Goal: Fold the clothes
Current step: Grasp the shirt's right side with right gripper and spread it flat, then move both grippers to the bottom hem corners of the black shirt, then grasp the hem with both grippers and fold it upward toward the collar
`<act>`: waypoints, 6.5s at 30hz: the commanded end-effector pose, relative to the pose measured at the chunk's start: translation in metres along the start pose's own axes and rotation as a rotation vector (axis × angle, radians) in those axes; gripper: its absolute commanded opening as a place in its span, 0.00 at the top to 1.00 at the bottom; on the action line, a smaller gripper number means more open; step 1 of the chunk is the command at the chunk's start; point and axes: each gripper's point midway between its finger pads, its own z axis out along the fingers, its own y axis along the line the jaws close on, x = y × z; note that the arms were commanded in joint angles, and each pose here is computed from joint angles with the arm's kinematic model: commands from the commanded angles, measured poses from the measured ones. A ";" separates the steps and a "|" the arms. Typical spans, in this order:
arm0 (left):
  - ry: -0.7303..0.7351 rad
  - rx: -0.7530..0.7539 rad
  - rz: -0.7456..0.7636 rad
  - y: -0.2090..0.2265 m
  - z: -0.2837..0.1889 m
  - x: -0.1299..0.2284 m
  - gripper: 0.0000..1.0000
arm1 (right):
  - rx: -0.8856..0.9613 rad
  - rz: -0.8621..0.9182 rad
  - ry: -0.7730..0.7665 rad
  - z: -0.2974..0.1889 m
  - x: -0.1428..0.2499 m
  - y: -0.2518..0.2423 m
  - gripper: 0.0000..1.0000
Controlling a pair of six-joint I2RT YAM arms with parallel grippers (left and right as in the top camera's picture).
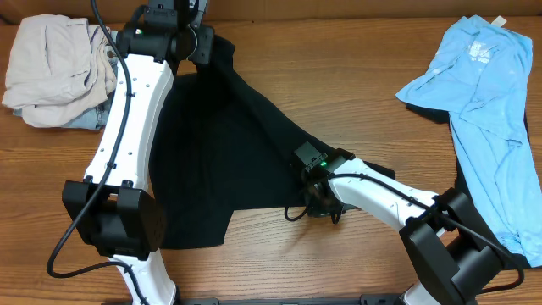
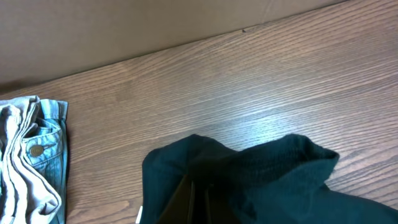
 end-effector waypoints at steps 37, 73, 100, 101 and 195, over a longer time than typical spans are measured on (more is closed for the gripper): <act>-0.330 -0.042 -0.043 0.007 0.073 -0.074 0.96 | -0.112 0.503 -1.019 -0.109 -0.306 -0.206 0.96; -0.018 -0.149 -0.331 0.027 -0.174 0.016 0.00 | -0.324 0.457 -1.112 -0.346 -0.074 -0.182 0.00; 0.800 -0.251 -0.933 -0.053 -0.074 0.377 0.10 | -0.179 0.858 -0.290 -0.105 -0.003 -0.166 0.00; 0.821 -0.251 -0.948 -0.056 -0.075 0.385 0.10 | -0.174 0.858 -0.278 -0.100 -0.003 -0.165 0.00; 0.019 -0.076 -0.501 0.003 0.080 0.113 0.94 | -0.199 0.787 -0.448 -0.005 -0.125 -0.178 0.96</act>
